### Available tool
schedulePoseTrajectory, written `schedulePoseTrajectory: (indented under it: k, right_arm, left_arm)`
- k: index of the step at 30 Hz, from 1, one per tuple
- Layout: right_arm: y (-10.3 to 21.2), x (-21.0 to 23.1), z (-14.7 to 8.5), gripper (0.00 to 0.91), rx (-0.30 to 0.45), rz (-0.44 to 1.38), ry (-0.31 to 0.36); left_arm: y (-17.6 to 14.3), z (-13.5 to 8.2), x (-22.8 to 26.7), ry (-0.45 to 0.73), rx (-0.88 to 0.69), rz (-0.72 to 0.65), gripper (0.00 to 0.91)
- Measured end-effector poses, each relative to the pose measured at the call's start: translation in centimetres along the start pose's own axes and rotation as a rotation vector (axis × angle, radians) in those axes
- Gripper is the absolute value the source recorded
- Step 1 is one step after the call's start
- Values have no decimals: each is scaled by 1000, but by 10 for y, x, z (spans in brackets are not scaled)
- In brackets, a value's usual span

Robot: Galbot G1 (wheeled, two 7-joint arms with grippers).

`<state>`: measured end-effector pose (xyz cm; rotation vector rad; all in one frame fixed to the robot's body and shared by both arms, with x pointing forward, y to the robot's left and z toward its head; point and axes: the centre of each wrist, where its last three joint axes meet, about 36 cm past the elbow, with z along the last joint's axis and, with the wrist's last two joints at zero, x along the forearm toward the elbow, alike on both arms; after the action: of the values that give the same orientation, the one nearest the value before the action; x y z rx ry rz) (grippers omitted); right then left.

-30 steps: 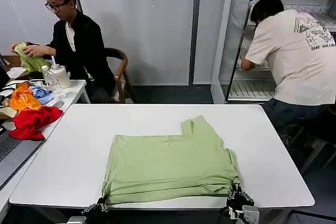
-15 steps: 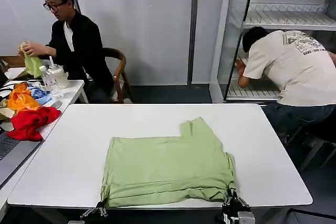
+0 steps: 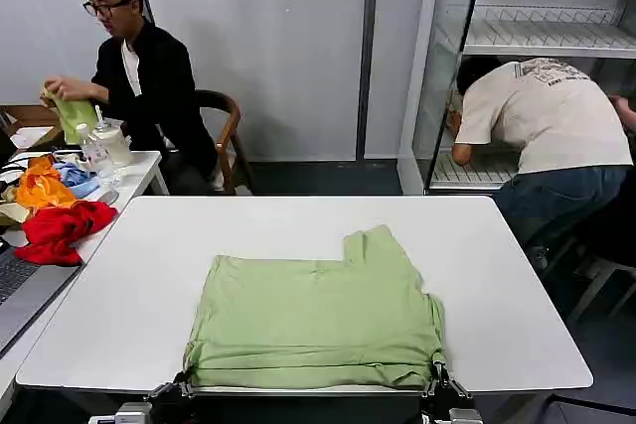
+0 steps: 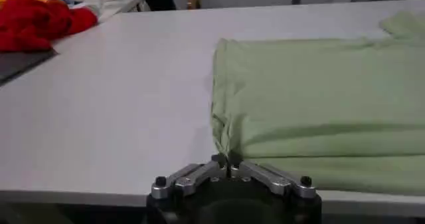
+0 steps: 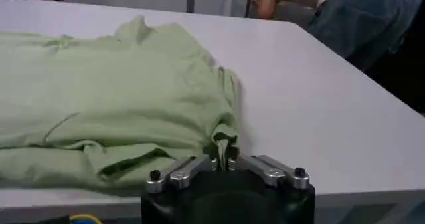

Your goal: Fold and organize the clothes.

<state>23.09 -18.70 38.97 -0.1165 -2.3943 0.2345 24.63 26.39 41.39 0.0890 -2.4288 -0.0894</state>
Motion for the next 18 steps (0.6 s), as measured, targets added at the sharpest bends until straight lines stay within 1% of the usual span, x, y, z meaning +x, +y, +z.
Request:
schedulePoseTrajectory:
  k: [1,2,8,12,18]
  right_arm:
    - [1,0,0,202,0,2,0]
    - [1,0,0,907,-1,3,-1]
    - [2,1,-1,907,-4,8,-3]
    - [2,3,-3,907,-8,13,-17]
    - [2,16,8,907,-12,11,-9]
  left_arm:
    - [1,-1,-1,0,3,-2,655]
    - [1,-1,-1,0,5,-1,907]
    - [0,-2,-1,-1,22,-1,907]
    - [0,-5,-1,-6,36,-2,907]
    - [0,-11,0,-19,51,7,907]
